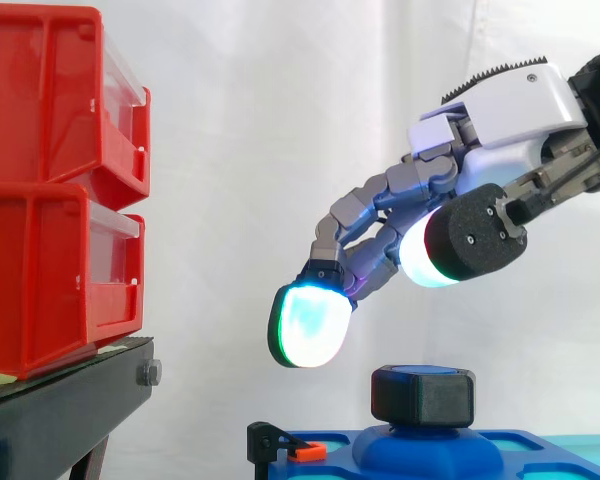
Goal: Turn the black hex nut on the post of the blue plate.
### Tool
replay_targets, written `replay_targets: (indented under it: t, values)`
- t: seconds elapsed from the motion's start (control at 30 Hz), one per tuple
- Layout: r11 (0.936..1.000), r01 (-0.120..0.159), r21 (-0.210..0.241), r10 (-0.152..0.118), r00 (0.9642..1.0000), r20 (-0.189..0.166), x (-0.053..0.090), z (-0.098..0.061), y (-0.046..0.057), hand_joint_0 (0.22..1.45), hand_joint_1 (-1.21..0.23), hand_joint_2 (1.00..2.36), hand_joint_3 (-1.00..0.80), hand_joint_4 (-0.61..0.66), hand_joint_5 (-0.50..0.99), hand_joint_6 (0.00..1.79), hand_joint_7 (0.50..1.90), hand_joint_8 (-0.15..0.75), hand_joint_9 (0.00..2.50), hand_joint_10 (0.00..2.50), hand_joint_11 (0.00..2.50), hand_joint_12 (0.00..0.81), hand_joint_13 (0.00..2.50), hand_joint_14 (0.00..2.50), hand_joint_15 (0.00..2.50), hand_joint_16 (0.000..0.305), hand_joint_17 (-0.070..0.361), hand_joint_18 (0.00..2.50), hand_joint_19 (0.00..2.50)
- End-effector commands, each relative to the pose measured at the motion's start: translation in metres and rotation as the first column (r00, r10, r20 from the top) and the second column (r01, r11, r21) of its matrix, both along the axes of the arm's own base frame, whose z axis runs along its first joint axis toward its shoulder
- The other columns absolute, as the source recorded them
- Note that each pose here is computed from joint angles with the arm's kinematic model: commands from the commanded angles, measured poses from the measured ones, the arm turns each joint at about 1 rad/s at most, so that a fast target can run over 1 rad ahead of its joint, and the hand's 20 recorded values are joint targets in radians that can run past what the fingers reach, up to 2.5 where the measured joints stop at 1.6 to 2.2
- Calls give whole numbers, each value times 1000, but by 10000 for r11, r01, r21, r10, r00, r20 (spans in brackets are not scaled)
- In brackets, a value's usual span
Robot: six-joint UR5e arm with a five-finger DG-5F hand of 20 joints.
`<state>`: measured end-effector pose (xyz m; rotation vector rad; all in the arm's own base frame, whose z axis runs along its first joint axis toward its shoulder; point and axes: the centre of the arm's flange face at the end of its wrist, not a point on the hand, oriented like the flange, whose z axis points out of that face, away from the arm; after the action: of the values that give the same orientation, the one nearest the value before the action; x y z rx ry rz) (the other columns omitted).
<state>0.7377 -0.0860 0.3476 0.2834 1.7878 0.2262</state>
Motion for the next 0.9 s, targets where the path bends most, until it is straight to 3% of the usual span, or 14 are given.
replay_targets:
  t: [0.0, 0.27, 0.57, 0.87]
  values:
    - [10000, 46, -44, -46, 10000, -48, 0, -2, 7, 462, -424, 1000, -500, 168, -189, 502, 754, 249, 483, 0, 0, 362, 314, 0, 20, 59, 133, 95, 32]
    - [10000, -35, -89, 31, 9993, -367, -3, -5, 16, 462, -424, 1000, -500, 166, -188, 502, 787, 247, 484, 0, 0, 363, 315, 0, 17, 59, 133, 94, 33]
    - [9999, -36, -105, 31, 9986, -535, -5, -5, 16, 465, -426, 1000, -500, 165, -190, 502, 825, 247, 478, 2, 0, 362, 319, 0, 18, 59, 132, 97, 33]
    - [9997, -50, -242, 36, 9982, -599, -7, -5, 7, 465, -427, 1000, -500, 166, -192, 502, 819, 247, 478, 1, 0, 361, 320, 0, 22, 59, 132, 98, 33]
